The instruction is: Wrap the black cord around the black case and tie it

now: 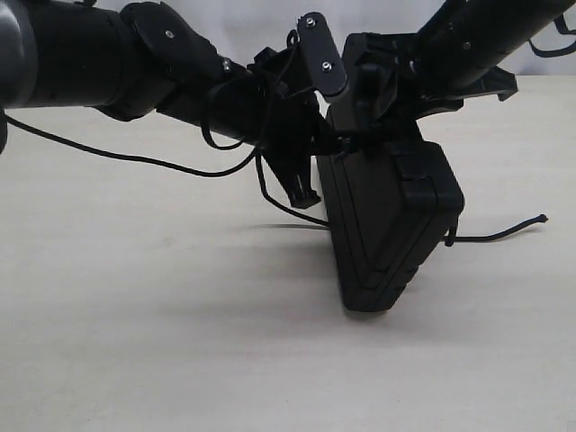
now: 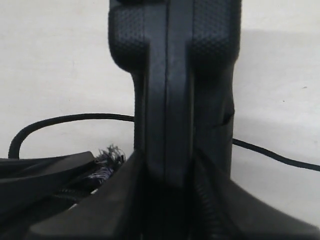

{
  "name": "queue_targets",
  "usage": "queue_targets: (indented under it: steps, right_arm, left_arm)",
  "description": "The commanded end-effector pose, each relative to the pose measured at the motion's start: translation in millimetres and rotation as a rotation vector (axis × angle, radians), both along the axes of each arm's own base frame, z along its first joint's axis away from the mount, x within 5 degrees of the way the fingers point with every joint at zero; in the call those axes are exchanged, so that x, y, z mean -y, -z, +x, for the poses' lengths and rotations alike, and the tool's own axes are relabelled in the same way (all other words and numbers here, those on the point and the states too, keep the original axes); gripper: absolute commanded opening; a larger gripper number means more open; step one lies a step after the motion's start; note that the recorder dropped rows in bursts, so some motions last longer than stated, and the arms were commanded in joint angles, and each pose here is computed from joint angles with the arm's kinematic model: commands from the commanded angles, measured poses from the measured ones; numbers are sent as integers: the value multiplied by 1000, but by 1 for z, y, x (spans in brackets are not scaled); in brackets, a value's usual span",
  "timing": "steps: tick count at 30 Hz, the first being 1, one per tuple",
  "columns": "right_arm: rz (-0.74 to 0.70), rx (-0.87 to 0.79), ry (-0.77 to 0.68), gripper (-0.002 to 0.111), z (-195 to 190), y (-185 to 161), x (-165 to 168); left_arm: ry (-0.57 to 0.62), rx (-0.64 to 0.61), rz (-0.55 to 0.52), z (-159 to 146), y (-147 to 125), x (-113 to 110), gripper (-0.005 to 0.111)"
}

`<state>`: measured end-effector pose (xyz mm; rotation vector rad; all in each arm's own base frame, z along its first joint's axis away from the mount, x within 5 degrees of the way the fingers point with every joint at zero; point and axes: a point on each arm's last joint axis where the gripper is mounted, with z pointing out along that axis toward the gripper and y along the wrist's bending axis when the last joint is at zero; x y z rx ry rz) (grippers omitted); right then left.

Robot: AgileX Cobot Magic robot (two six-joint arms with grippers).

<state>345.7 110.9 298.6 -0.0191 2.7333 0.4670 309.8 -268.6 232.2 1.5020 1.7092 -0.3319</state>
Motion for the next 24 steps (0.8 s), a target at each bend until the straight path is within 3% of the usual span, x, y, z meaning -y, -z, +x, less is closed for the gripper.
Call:
queue_targets:
  steps: [1,9,18,20,24]
  right_arm:
    - [0,-7,-18,4,-1,2,-2]
    - [0,-7,-18,4,-1,2,-2]
    - [0,-6,-21,4,-1,2,-2]
    - [0,-6,-21,4,-1,2,-2]
    - [0,-2,-19,4,-1,2,-2]
  left_arm:
    - [-30,-4,-50,-1,-2,6,0]
    - [24,60,-49,-13,-5,23,0]
    - [1,44,-74,-13,-6,24,1]
    - [-37,32,-102,-11,-7,24,9]
    - [-15,23,-104,-14,-9,24,44]
